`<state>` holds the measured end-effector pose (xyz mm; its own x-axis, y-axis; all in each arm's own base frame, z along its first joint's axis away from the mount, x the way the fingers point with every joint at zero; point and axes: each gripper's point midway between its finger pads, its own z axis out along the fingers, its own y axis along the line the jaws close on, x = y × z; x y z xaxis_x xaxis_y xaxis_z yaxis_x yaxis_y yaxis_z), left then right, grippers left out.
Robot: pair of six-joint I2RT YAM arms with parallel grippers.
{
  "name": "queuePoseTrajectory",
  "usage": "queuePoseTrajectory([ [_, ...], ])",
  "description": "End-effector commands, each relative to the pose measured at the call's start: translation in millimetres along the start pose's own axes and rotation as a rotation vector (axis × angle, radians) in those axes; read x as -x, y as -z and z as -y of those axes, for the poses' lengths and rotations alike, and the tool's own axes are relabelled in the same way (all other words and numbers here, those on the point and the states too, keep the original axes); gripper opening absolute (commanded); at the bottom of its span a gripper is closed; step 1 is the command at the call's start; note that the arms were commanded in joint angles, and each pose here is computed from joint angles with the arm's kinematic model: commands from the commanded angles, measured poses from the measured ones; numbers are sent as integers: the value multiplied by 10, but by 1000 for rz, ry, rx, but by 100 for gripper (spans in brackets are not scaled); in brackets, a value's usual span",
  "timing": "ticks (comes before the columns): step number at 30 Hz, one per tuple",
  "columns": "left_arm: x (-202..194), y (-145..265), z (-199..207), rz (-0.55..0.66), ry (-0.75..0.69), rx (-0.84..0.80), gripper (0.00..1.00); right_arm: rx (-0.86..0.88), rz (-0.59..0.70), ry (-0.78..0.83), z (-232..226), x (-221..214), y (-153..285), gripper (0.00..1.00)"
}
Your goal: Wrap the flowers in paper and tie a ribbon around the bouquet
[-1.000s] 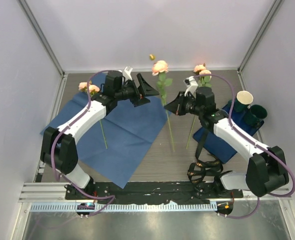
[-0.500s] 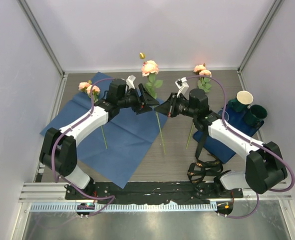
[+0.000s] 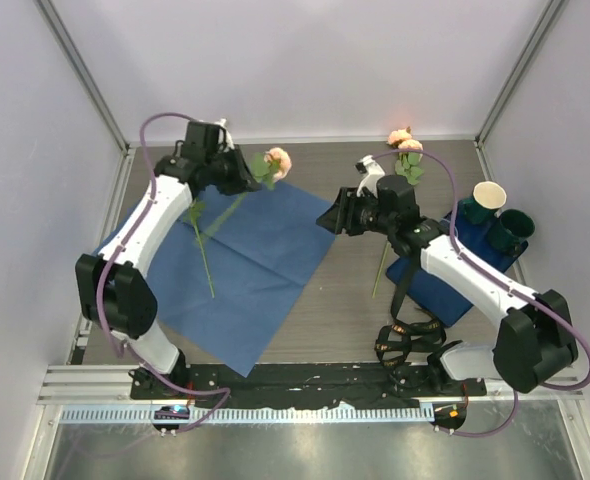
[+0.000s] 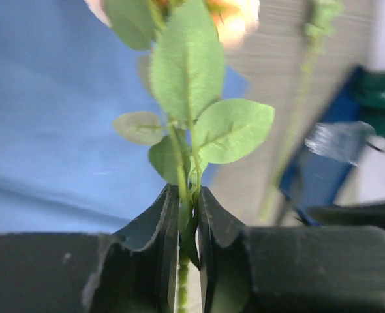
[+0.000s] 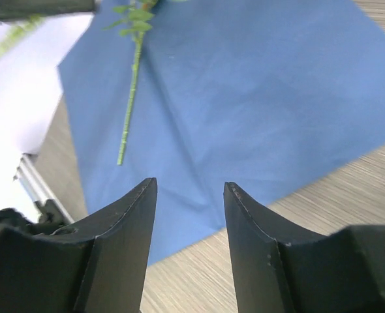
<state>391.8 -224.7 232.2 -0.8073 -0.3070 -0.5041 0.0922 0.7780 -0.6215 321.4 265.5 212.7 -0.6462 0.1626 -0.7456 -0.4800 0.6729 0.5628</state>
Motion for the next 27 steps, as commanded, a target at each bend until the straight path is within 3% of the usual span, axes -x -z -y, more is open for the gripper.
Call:
queuePoseTrajectory([
  [1, -7, 329, -1252, -159, -193, 501, 17, -165, 38, 55, 371, 126, 296, 52],
  [3, 91, 383, -1571, -167, -201, 639, 4, -178, 43, 54, 443, 131, 348, 52],
  [8, 299, 252, -1719, -34, -225, 675, 3, -225, 20, 54, 651, 47, 411, 52],
  [15, 648, 417, -1833, 170, -265, 795, 2, -222, 16, 47, 691, -17, 397, 52],
  [23, 1128, 334, -1769, 415, -336, 777, 0, -202, 5, 26, 709, -74, 317, 53],
  [27, 1261, 51, -1894, 432, -380, 788, 0, -214, 4, 35, 723, -91, 353, 52],
])
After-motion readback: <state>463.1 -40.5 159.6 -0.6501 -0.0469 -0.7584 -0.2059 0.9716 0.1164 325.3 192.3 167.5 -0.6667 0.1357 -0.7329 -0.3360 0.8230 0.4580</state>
